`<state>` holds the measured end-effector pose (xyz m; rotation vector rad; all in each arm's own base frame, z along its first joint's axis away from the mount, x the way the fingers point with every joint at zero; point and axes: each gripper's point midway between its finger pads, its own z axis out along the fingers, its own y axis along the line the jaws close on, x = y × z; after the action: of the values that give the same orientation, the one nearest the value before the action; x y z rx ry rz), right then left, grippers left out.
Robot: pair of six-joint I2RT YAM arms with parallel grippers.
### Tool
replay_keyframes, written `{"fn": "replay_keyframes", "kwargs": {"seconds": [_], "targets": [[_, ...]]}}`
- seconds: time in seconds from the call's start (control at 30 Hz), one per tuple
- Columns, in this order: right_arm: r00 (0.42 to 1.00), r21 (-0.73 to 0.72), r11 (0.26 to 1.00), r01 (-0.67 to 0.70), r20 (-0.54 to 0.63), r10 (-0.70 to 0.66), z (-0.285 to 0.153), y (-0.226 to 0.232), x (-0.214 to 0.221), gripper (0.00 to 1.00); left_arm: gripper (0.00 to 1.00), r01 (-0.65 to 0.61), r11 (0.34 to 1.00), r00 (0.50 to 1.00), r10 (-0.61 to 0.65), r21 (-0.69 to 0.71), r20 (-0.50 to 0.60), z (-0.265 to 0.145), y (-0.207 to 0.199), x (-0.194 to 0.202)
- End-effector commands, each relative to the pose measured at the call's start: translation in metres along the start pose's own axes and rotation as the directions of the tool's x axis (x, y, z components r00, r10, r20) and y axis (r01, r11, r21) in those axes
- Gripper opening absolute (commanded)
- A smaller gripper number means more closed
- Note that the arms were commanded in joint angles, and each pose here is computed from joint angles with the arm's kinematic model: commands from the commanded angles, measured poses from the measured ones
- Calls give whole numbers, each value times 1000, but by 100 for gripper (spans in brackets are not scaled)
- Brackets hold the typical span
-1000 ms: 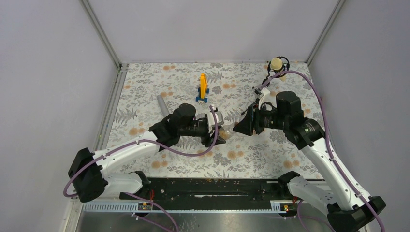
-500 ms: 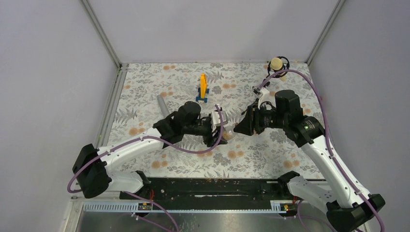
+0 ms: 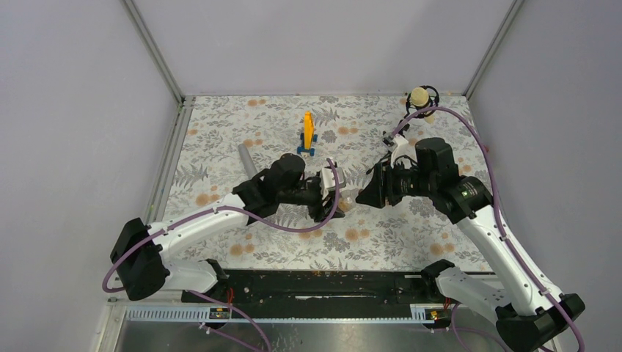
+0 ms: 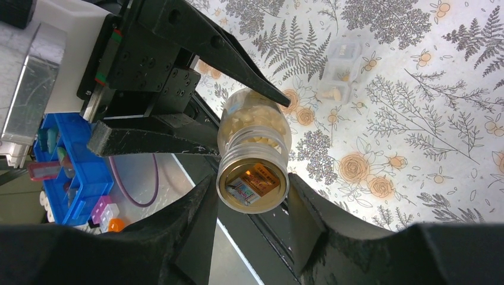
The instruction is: Sort the pills into containers
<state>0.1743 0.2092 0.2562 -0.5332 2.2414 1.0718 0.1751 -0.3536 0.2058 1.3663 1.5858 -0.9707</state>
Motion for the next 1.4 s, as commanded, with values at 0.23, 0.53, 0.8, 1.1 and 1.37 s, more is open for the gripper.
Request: {"fn": "replay_keyframes", "kwargs": {"seconds": [0.23, 0.53, 0.8, 1.1, 1.37], "targets": [[999, 1, 1000, 0, 54, 0, -1, 8, -21, 43, 0, -116, 991, 976, 101, 67, 191, -8, -16, -57], [999, -70, 998, -5, -36, 2, 4, 15, -4, 43, 0, -161, 986, 969, 148, 50, 199, -10, -14, -57], [996, -111, 994, 7, -84, -16, 9, 20, 3, 42, 0, -282, 957, 950, 269, 66, 156, -16, -16, -54], [998, -28, 998, 53, -41, -54, 20, 10, -6, 42, 0, -280, 957, 955, 270, 71, 125, -12, -11, -52], [973, 63, 973, -222, 79, 217, 31, -2, -19, 41, 0, -273, 958, 941, 284, -84, 184, -12, 8, -64]]}}
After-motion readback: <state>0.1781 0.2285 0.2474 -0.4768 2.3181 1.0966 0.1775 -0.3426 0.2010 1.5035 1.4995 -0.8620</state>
